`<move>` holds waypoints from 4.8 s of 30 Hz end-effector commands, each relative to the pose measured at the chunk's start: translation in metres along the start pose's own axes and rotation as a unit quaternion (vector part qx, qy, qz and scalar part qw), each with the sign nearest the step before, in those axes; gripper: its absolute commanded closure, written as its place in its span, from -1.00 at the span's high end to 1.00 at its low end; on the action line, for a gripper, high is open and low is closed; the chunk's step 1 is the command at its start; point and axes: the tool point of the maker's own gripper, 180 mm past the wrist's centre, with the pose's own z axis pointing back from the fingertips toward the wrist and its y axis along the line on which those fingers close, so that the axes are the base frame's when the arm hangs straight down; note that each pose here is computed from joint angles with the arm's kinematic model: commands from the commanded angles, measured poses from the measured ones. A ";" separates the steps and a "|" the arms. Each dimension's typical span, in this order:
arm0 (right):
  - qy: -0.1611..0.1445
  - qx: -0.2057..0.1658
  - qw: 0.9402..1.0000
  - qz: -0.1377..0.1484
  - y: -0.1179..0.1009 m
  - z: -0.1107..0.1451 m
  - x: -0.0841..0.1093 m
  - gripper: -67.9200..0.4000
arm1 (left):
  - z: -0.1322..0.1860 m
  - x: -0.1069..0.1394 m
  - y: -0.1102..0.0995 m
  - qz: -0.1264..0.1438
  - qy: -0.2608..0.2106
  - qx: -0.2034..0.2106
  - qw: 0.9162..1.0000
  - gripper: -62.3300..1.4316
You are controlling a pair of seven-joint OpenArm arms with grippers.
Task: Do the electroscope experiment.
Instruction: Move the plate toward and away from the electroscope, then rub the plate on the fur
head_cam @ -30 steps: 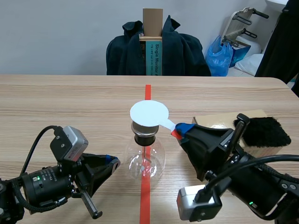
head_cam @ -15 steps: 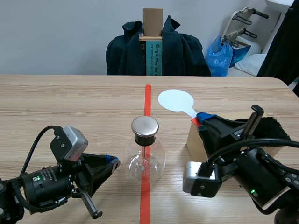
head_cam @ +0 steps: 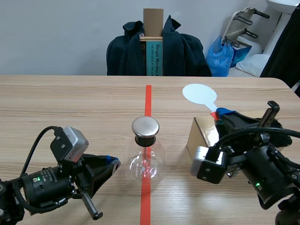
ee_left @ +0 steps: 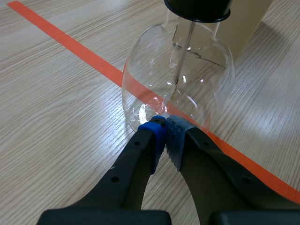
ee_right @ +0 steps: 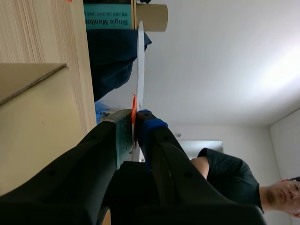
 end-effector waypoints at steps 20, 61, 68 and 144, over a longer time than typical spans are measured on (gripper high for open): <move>0.081 -0.289 0.954 -0.001 -0.209 0.027 -0.095 -0.96 | -0.003 0.012 0.001 -0.002 -0.020 -0.001 1.000 -0.86; 0.101 -0.227 0.969 0.015 -0.172 0.088 -0.109 -0.97 | 0.112 0.112 -0.046 -0.096 -0.095 0.005 0.991 1.00; 0.119 -0.060 0.991 -0.016 -0.052 0.100 -0.118 -0.97 | 0.116 0.112 -0.045 -0.101 -0.085 0.009 0.991 1.00; 0.110 0.048 0.993 0.002 0.046 0.096 -0.099 -0.97 | 0.116 0.113 -0.044 -0.102 -0.087 0.012 0.991 1.00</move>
